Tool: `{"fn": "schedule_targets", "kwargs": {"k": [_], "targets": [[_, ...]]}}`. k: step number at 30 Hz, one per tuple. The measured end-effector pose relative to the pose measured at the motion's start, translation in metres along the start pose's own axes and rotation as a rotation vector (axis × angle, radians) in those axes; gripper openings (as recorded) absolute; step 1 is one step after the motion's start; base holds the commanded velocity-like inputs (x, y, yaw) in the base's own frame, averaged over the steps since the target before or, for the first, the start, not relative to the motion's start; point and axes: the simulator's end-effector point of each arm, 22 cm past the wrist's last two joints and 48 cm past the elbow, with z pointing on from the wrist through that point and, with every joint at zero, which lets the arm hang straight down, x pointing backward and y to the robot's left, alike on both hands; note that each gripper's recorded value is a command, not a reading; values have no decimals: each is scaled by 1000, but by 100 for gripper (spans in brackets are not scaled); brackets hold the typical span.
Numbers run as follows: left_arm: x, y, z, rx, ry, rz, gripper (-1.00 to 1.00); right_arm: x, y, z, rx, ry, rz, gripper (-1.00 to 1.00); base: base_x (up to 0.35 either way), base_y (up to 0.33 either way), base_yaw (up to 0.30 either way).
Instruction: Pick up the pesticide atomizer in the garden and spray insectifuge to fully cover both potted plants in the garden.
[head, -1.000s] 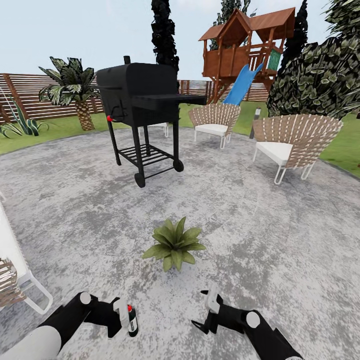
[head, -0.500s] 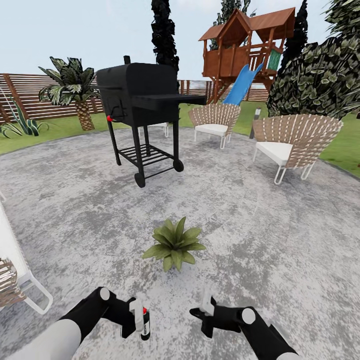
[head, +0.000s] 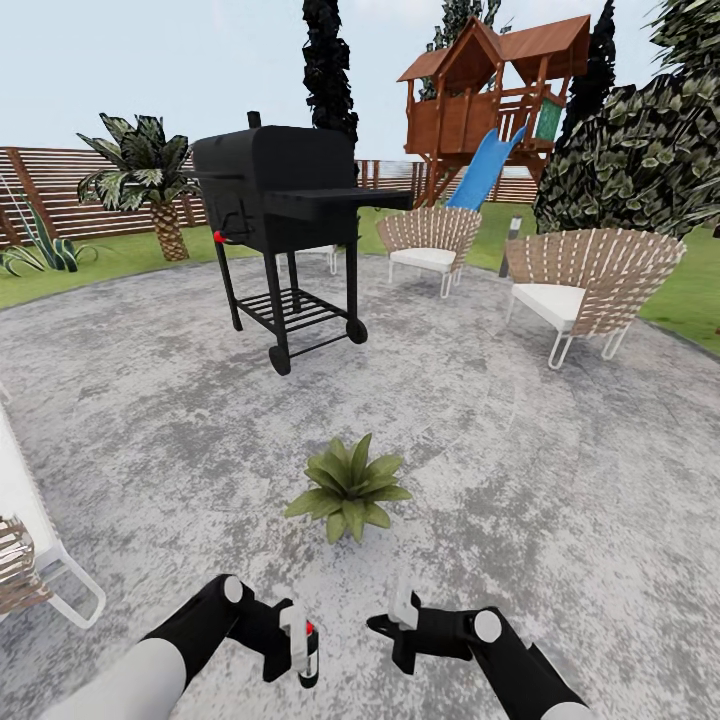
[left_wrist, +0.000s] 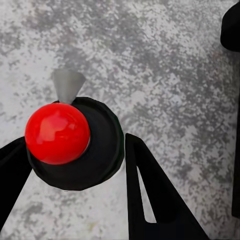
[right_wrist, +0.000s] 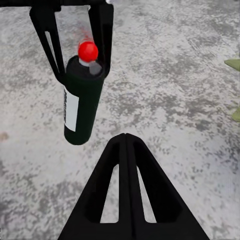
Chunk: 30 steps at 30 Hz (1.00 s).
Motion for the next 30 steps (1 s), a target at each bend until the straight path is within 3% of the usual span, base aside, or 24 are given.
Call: {"fn": "schedule_targets", "kwargs": {"k": [30], "targets": [[-57,-22,28,44,-56,54,-100,-6,4,5,-6,-11,2,-100,0,0,0]]}}
